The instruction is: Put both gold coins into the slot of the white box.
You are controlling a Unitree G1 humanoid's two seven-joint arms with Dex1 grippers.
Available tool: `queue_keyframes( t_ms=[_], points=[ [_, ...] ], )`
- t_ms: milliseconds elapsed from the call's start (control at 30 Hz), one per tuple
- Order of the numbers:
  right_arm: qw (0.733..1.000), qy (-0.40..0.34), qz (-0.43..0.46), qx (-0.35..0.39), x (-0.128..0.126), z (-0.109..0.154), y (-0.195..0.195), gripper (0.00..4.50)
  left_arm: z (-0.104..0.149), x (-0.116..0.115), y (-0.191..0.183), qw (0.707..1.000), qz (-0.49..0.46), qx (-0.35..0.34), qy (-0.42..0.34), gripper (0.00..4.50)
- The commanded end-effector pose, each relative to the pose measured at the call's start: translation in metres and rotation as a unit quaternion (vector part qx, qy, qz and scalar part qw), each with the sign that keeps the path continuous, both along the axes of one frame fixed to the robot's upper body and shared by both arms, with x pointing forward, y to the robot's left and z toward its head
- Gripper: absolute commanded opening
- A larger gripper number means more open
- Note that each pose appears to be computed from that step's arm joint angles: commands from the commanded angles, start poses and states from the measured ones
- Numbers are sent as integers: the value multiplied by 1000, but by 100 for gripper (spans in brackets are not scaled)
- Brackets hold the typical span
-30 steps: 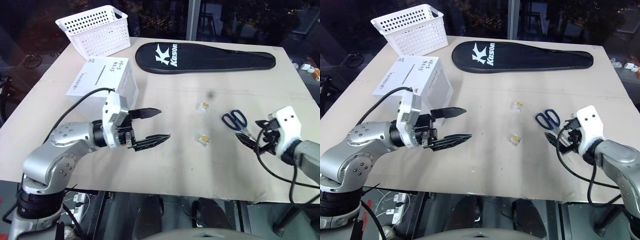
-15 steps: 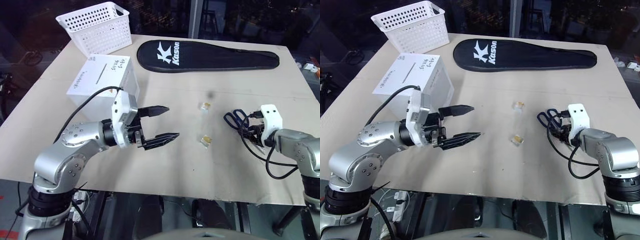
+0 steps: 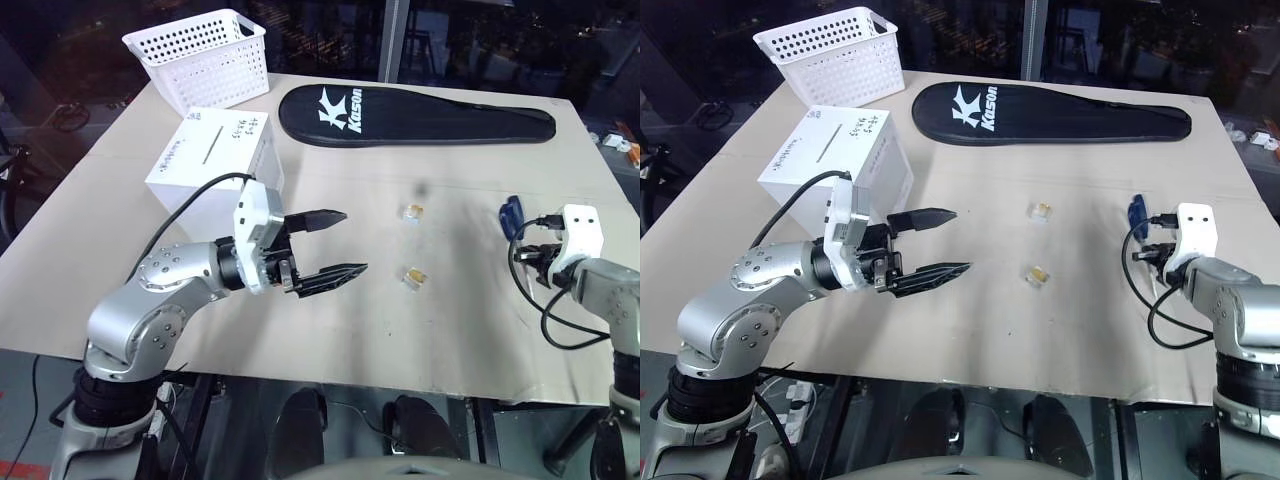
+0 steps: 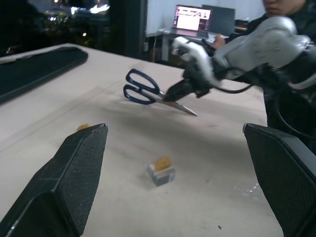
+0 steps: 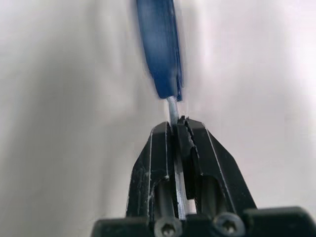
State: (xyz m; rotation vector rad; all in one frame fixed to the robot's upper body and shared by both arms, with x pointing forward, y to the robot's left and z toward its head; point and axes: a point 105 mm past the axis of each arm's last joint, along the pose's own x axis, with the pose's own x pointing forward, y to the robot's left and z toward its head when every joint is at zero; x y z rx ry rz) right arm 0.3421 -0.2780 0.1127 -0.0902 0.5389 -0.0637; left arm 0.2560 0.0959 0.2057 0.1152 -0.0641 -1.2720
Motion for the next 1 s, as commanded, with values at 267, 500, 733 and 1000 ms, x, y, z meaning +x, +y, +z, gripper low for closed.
queue_keyframes(
  t_ms=[267, 500, 733, 1000],
  points=[
    [993, -32, -21, -114, 56, 18, -43, 160, 9, 6, -10, 999, -20, -7, -29, 450],
    [992, -76, 45, -87, 51, 38, -21, 338, 9, 9, -8, 1000, -8, -8, -29, 450],
    [954, -152, 256, -36, -18, 74, 63, 338, 4, 13, 2, 1000, 9, -12, -10, 450],
    [910, -97, 399, 52, -78, 53, 138, 338, -11, 0, 15, 999, -5, 28, 15, 450]
  ],
)
